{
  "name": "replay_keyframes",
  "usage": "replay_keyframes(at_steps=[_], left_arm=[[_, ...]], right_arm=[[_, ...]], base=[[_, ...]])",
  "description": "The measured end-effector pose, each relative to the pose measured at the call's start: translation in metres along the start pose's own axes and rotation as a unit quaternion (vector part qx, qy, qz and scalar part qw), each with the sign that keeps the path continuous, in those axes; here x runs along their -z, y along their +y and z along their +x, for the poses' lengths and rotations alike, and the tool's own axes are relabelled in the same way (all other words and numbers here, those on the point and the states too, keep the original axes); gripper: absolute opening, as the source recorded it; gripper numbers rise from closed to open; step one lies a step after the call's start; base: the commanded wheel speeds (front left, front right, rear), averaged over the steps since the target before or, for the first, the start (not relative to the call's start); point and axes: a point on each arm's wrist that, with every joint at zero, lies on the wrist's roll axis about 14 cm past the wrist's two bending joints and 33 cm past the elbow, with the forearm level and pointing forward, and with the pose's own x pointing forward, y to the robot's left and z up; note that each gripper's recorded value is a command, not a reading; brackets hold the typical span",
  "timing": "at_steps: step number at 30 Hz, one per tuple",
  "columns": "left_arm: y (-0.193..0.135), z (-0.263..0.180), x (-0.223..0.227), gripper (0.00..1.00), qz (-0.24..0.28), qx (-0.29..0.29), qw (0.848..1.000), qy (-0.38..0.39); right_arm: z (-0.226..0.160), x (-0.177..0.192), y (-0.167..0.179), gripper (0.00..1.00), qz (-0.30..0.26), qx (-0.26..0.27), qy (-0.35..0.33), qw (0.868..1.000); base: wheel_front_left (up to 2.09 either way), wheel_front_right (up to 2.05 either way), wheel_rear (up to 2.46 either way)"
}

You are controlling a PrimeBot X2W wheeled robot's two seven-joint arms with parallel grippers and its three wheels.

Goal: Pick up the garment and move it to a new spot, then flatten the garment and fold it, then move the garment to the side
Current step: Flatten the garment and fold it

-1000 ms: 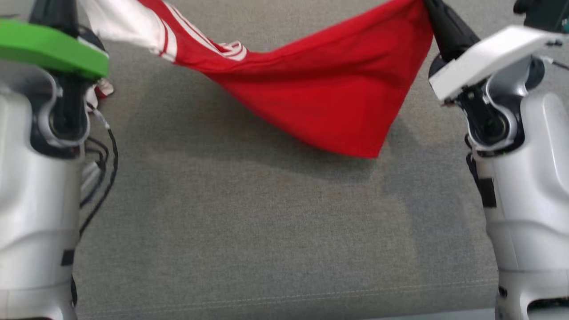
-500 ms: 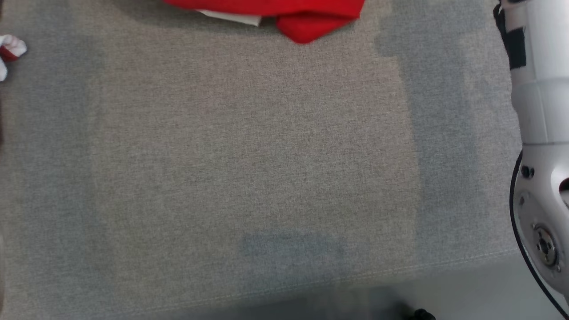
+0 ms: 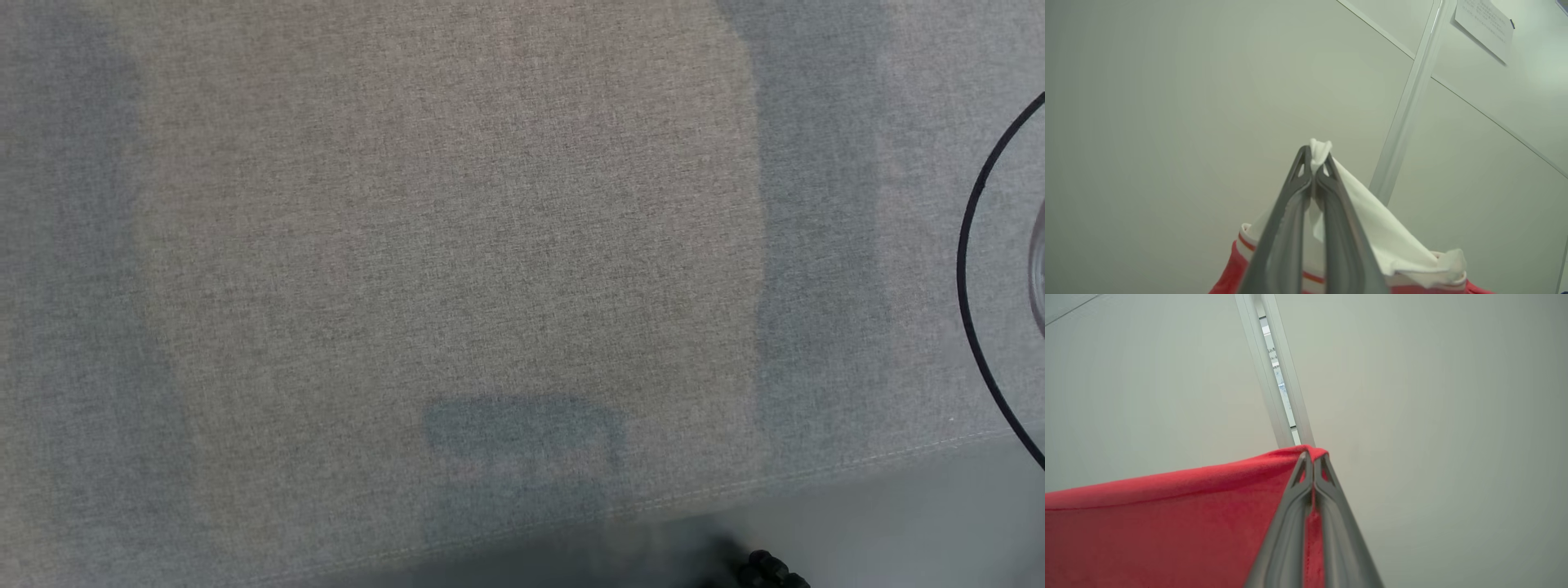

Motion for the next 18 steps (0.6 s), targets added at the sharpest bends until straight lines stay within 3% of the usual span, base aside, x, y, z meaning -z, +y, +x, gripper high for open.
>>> replay_keyframes(at_steps=[4,10,14,18], left_arm=[[0.002,-0.012,0.023,0.0,-0.009,0.004,1.0,0.026],[0.044,-0.058,0.079,0.0,-0.017,-0.04,0.995,0.088],[0.061,-0.095,0.105,0.0,-0.023,-0.057,0.989,0.135],[0.059,-0.12,0.102,0.0,-0.037,-0.055,0.986,0.151]], right_arm=[[0.003,0.002,0.005,0.0,-0.003,-0.008,-0.003,1.0],[-0.019,0.058,-0.001,0.0,-0.018,-0.018,0.06,0.998],[-0.048,0.105,0.002,0.0,-0.028,-0.043,0.135,0.99],[-0.072,0.118,0.001,0.0,-0.029,-0.069,0.187,0.98]], base=[[0.0,0.0,0.0],[0.0,0.0,0.0],[0.0,0.0,0.0],[0.0,0.0,0.0]])
